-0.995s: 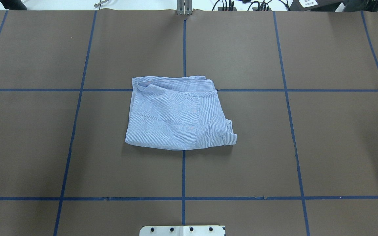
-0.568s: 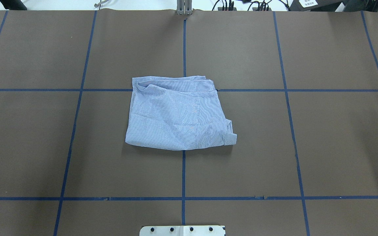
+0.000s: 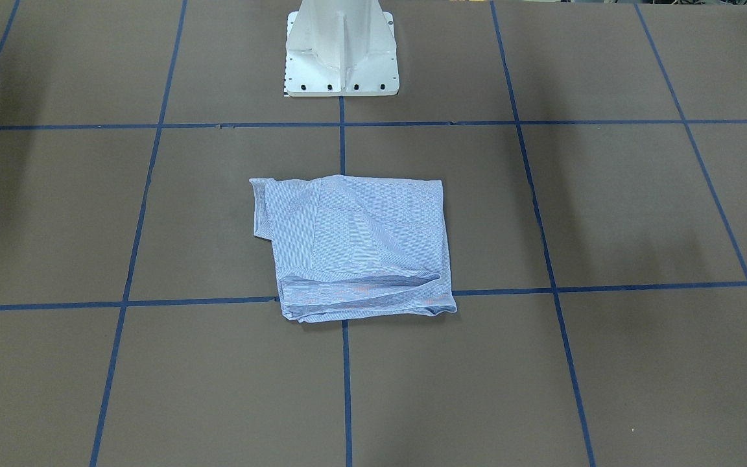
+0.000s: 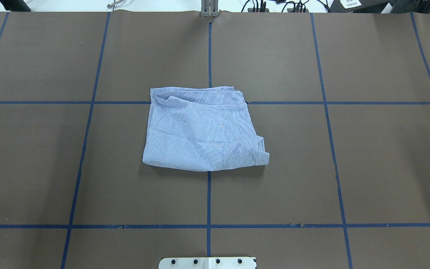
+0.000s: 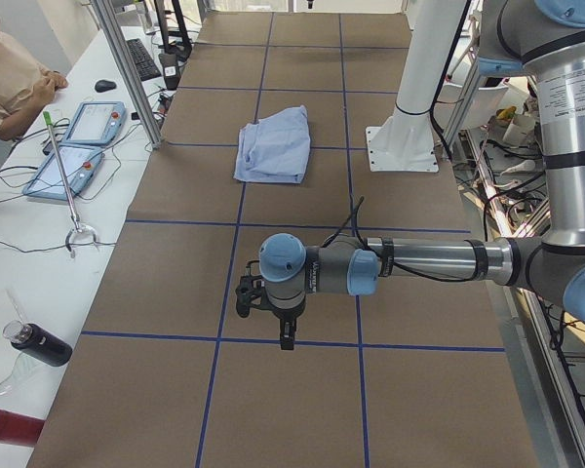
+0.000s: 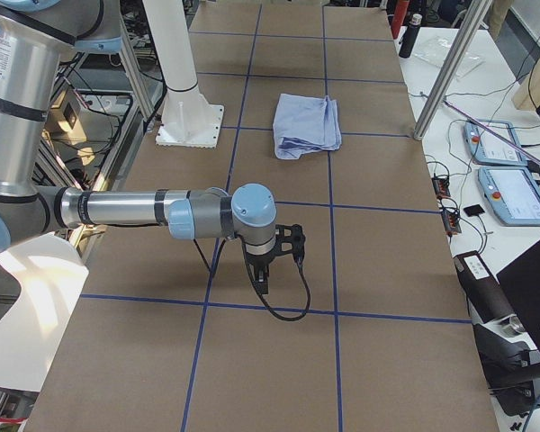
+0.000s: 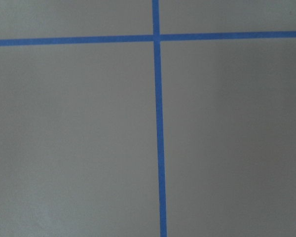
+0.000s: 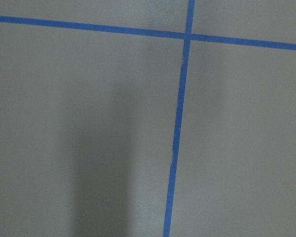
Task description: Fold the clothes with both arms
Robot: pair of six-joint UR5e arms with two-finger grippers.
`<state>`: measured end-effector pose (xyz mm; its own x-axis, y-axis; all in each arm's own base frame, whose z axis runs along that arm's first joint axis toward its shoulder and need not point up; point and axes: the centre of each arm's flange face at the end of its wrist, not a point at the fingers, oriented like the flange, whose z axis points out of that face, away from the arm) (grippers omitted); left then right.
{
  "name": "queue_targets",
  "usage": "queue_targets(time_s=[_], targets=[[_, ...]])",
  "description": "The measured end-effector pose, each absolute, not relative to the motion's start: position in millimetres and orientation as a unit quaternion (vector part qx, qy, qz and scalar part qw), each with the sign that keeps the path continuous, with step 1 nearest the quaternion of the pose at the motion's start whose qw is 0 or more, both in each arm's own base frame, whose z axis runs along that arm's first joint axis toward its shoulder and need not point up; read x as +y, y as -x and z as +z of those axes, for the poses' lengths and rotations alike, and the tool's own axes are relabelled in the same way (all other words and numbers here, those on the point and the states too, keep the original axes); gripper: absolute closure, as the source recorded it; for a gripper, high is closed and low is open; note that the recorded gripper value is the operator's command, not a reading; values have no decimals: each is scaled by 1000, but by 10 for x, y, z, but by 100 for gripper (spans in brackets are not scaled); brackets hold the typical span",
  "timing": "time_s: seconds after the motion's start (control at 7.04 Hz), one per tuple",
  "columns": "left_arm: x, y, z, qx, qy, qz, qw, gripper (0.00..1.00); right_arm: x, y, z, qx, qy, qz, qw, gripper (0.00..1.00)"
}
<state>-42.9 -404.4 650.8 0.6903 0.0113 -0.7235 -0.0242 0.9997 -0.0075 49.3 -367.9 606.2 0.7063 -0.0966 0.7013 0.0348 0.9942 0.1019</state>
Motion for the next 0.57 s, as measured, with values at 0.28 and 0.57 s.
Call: queue_targets(time_s=[0.28, 0.57], targets=[[-4030, 429, 6591, 393, 15, 7, 919, 0, -3669, -492, 6073, -382, -39, -35, 923, 0], [-4025, 429, 6614, 393, 18, 6, 919, 0, -3664, -492, 6078, -382, -39, -35, 923, 0]])
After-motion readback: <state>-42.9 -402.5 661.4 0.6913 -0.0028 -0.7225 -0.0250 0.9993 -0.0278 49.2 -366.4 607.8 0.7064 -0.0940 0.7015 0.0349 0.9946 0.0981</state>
